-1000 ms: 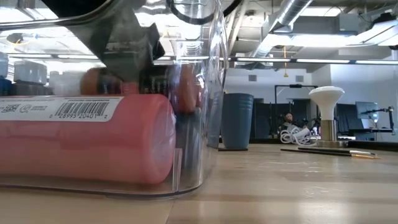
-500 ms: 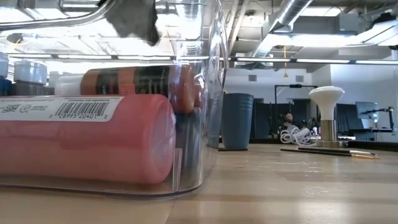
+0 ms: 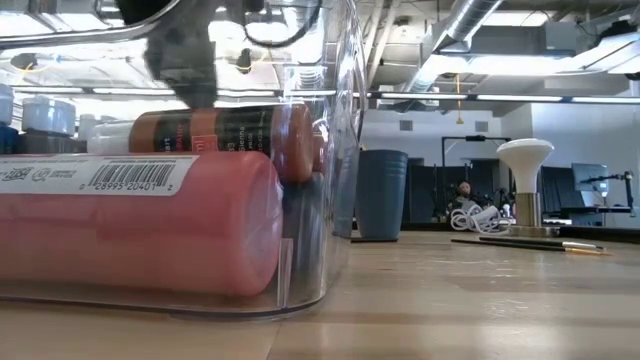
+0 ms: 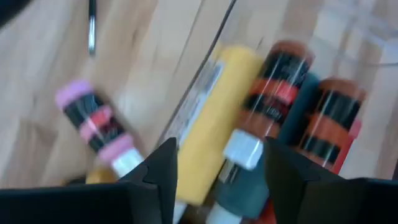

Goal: Pick & Place Paint Supplies
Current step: Put the small brown paint bottle into the transparent bin

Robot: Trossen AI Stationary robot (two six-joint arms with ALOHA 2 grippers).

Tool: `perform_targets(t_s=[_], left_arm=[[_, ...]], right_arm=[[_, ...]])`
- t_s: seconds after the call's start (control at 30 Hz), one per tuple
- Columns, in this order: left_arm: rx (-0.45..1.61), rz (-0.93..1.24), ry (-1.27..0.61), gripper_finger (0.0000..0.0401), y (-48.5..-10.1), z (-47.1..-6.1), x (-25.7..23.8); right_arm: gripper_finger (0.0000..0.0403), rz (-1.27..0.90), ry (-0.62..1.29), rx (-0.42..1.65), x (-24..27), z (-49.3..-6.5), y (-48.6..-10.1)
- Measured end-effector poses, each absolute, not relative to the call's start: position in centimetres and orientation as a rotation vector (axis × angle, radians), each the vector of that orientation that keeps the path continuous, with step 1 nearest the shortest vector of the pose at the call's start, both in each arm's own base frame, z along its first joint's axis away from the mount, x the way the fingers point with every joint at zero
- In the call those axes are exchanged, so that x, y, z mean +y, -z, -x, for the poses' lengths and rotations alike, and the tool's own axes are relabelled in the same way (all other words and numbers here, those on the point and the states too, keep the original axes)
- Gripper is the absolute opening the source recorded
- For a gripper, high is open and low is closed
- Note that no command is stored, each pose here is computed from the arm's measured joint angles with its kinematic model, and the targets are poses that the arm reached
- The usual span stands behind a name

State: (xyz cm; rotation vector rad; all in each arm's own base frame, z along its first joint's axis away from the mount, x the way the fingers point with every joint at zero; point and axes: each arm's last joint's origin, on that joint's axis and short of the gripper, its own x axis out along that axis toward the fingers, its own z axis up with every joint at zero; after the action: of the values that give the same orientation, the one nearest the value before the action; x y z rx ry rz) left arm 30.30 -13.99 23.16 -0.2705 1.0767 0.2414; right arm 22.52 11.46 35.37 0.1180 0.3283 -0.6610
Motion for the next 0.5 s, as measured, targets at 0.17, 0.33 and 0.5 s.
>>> perform_targets(t_s=[0.17,0.33,0.5], left_arm=[[1.179,0.355,-0.253,0.0097,-21.5,-28.9,-14.7],[1.252,0.393,-0.198,0.0014,-20.7,-28.0,-15.6],[1.267,0.415,-0.153,0.0005,-20.8,-27.9,-16.0]], right_arm=[[0.0255,-0.113,0.658,0.329,11.5,-22.6,-35.4],[0.0255,-0.096,0.655,0.335,11.5,-22.6,-35.4],[0.0255,-0.095,0.654,0.335,11.5,-22.6,-35.4]])
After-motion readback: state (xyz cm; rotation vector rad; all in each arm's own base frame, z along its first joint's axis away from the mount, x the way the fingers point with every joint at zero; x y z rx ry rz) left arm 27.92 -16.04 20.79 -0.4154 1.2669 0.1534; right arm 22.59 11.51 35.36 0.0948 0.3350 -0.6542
